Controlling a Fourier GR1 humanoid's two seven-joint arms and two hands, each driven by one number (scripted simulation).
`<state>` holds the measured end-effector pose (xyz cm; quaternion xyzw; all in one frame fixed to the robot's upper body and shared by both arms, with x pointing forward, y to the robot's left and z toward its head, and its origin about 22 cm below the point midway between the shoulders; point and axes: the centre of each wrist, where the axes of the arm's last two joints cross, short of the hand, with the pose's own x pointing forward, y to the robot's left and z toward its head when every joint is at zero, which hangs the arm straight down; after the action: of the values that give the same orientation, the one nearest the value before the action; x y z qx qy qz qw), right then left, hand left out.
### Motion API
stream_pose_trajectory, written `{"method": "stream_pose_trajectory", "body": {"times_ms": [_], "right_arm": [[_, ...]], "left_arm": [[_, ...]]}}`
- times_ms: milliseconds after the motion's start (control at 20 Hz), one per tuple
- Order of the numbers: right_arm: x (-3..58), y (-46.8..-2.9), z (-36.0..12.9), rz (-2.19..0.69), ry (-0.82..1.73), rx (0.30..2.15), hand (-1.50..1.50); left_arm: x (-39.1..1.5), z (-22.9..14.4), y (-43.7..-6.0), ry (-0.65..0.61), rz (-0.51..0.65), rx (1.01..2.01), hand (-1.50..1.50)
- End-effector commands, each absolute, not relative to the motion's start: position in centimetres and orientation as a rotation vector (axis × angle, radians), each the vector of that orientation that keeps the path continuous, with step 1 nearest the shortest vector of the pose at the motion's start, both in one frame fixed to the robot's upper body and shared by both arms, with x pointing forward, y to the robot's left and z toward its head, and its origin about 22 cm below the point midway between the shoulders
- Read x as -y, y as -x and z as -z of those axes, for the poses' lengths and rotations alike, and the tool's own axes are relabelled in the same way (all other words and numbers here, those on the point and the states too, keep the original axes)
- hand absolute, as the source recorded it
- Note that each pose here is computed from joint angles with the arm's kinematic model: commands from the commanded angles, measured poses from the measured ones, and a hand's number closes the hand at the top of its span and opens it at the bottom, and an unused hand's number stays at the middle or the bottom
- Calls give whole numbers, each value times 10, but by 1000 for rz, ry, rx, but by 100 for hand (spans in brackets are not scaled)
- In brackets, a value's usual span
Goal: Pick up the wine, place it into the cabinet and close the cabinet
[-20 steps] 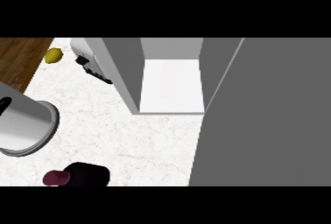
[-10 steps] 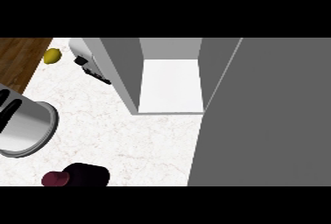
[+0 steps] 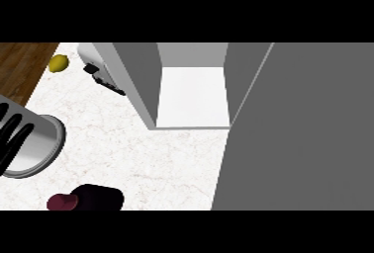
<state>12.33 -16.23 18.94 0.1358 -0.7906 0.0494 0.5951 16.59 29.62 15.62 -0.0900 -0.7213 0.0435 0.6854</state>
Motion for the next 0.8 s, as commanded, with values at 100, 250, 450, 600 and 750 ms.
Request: {"method": "stream_pose_trajectory", "body": {"times_ms": [100, 250, 450, 600, 750], "right_arm": [[177, -100, -212, -102, -234, 1939, -150], [179, -90, -215, -99, -252, 1939, -150], [178, -90, -215, -100, -237, 1946, -150], [176, -92, -220, -106, -256, 1949, -150], [177, -83, -221, -122, -250, 1937, -150]], "left_arm": [[-295, -127, -169, 164, -107, 1595, -150], [-308, -108, -153, 164, -95, 1579, -150], [-322, -89, -146, 122, -117, 1570, -150], [-324, -62, -157, 102, -122, 1554, -150], [-318, -50, -140, 93, -123, 1554, -150]]}}
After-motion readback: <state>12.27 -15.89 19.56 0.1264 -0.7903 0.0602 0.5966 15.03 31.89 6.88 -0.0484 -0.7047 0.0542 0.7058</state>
